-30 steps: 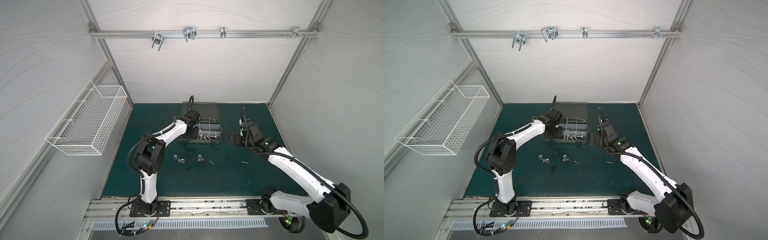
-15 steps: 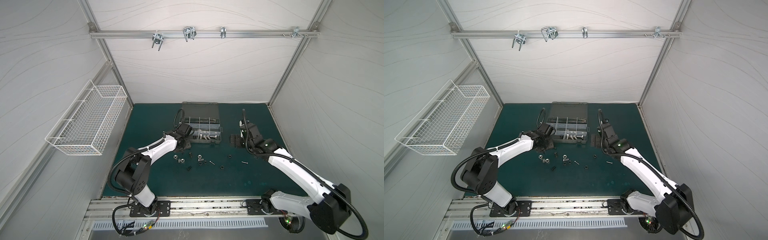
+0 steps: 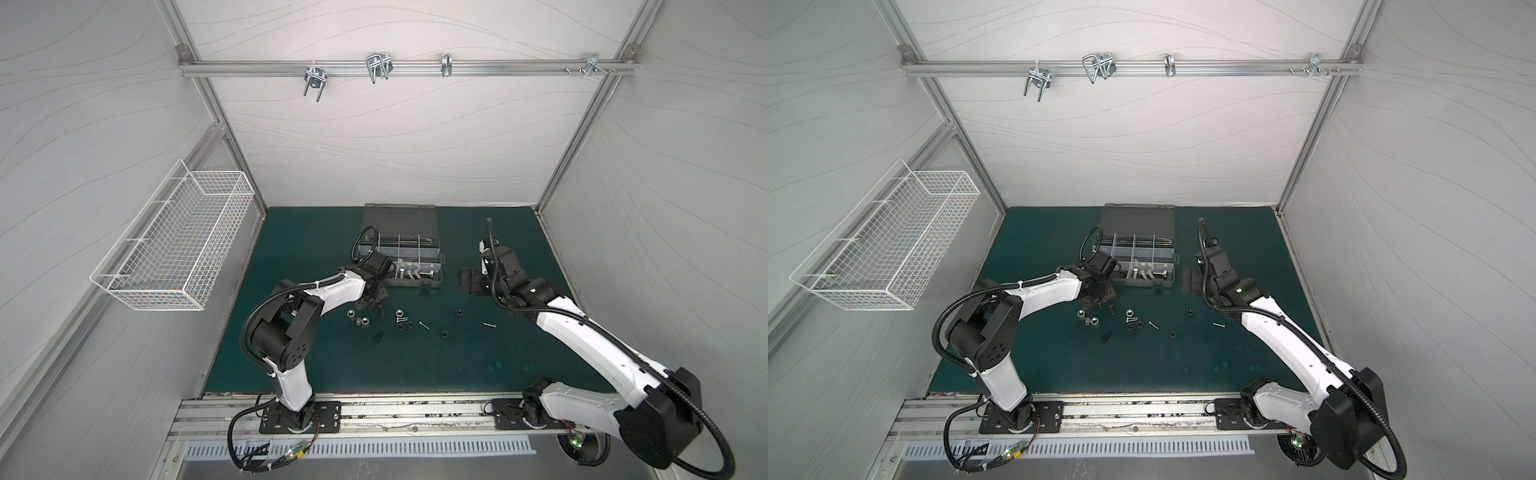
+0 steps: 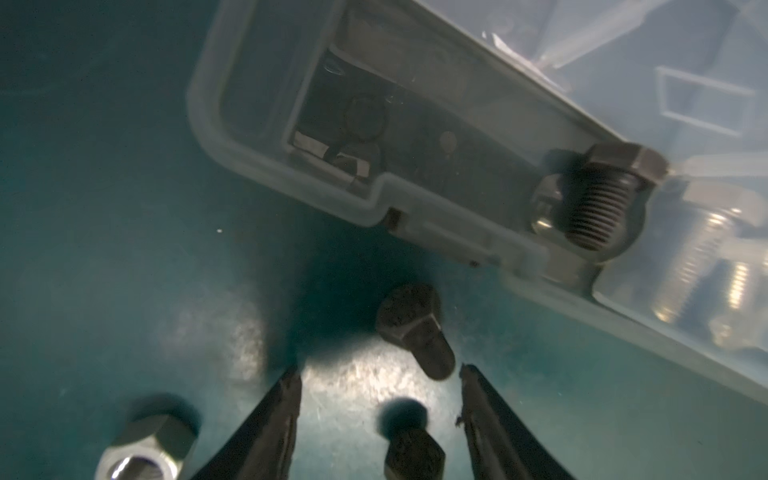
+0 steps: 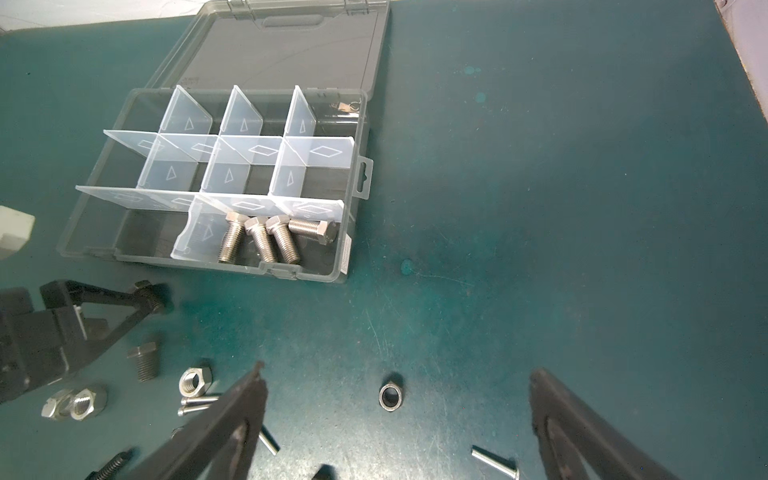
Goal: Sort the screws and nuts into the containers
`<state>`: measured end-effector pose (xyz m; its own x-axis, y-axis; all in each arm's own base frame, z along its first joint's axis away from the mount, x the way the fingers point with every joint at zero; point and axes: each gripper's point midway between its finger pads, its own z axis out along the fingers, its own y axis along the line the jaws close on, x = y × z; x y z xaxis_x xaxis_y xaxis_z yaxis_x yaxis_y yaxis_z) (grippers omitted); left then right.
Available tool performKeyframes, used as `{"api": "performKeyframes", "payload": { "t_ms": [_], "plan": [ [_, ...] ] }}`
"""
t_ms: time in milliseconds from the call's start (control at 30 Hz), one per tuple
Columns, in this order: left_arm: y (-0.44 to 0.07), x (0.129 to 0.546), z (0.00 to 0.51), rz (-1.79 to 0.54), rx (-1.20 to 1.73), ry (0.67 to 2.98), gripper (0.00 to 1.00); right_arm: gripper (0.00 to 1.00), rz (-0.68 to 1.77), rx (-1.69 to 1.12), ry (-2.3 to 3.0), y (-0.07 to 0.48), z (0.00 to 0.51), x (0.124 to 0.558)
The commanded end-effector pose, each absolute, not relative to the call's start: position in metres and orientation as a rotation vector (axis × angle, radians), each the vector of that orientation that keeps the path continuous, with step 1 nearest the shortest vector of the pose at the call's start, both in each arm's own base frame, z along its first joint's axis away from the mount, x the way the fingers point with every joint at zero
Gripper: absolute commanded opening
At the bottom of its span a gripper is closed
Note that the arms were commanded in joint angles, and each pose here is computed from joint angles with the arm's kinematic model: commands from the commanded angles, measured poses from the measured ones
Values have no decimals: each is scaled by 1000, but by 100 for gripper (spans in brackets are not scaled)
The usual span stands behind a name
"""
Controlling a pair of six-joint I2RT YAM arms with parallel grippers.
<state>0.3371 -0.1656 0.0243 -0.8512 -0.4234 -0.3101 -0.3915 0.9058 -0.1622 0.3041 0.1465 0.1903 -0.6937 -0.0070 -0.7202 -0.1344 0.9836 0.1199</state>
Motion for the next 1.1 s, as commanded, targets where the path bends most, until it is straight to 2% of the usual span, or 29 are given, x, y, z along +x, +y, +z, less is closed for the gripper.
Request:
{"api": "performKeyframes", "payload": {
  "t_ms": [0, 200, 800, 1067],
  "plan": [
    [-168, 356, 33, -110, -634, 2663, 61, 99, 221, -102, 2296, 145, 197, 307],
    [-164, 357, 27, -46, -608, 2681, 61, 99, 240, -103, 2305, 148, 193, 308],
    [-155, 324, 17, 54, -490, 2812, 42, 99, 239, -69, 2268, 141, 206, 310],
    [-170, 335, 6, 16, -356, 2857, 41, 99, 244, -67, 2264, 140, 209, 308]
  ]
}}
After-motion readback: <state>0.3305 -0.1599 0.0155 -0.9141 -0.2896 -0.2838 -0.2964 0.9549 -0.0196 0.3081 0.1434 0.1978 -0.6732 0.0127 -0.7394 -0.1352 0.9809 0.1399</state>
